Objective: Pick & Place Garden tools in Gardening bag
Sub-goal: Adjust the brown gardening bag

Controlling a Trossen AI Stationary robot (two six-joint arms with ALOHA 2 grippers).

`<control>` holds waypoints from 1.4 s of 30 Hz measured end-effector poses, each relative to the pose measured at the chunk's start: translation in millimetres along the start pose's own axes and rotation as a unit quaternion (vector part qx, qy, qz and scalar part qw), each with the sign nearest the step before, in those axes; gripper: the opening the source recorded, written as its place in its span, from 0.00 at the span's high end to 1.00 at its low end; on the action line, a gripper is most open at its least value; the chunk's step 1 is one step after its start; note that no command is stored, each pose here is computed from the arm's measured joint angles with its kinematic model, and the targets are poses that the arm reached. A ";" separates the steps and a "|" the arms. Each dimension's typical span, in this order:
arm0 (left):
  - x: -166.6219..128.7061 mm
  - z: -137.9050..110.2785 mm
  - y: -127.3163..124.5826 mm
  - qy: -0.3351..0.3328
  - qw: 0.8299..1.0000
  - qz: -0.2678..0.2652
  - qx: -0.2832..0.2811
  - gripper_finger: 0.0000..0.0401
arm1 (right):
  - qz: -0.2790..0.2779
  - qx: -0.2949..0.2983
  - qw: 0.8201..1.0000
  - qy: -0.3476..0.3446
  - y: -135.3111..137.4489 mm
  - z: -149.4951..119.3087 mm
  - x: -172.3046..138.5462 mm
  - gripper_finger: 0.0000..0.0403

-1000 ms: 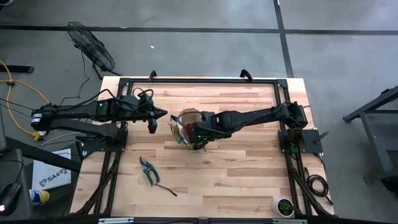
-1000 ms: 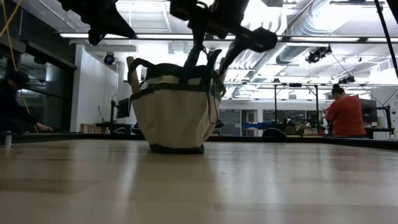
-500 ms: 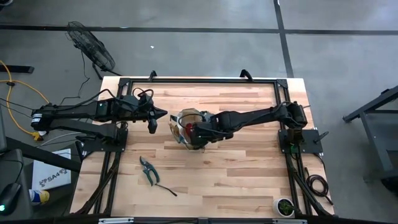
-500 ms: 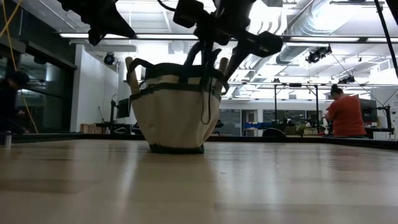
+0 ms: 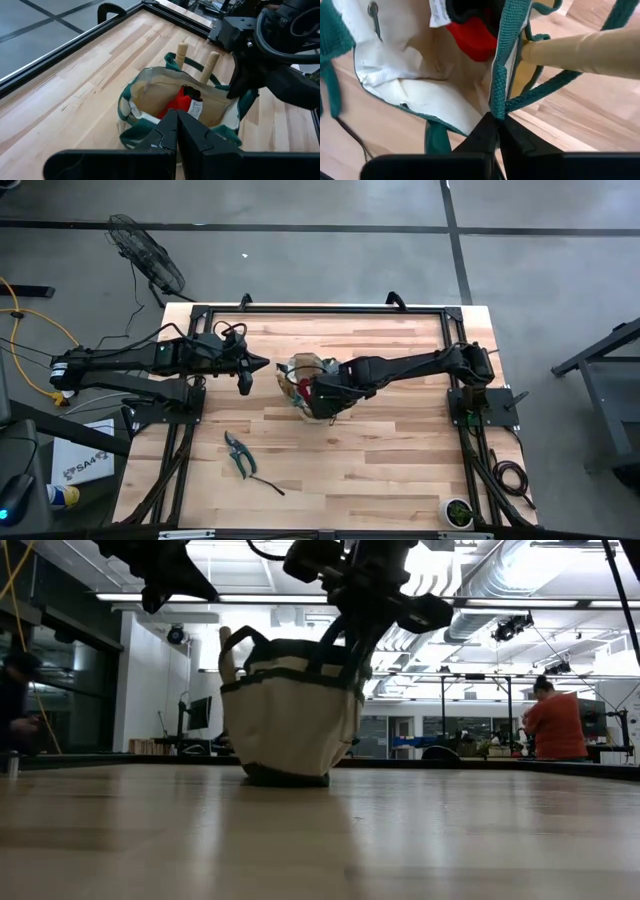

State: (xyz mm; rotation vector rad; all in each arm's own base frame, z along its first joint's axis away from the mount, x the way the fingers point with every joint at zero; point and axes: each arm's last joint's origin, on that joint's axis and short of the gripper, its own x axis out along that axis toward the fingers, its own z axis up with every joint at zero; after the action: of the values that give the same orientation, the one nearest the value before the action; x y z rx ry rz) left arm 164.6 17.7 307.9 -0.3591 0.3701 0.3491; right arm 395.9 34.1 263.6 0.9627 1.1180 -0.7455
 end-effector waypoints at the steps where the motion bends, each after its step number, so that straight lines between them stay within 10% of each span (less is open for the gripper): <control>1: 0.0 0.0 0.0 0.000 1.000 -0.001 0.000 1.00 | -0.002 -0.009 1.000 0.004 -0.9 0.3 -0.5 0.99; 16: 0.0 0.2 -0.4 0.000 1.000 -0.005 -0.001 1.00 | -0.053 -0.250 0.961 0.101 -27.5 -3.7 -21.8 0.99; 27: 0.0 0.3 -1.0 0.002 1.000 -0.014 -0.002 1.00 | -0.021 -0.484 0.863 0.143 -41.0 9.5 -29.6 0.99; 42: 0.0 0.1 -1.8 0.007 1.000 -0.027 -0.004 1.00 | -0.032 -0.644 0.756 0.112 -63.7 59.4 -27.1 0.99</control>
State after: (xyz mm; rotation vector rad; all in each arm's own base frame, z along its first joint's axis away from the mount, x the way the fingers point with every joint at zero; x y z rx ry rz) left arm 165.4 16.2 308.4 -0.3792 0.3719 0.2950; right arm 355.6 -45.7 281.8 -0.2017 1.5002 0.2110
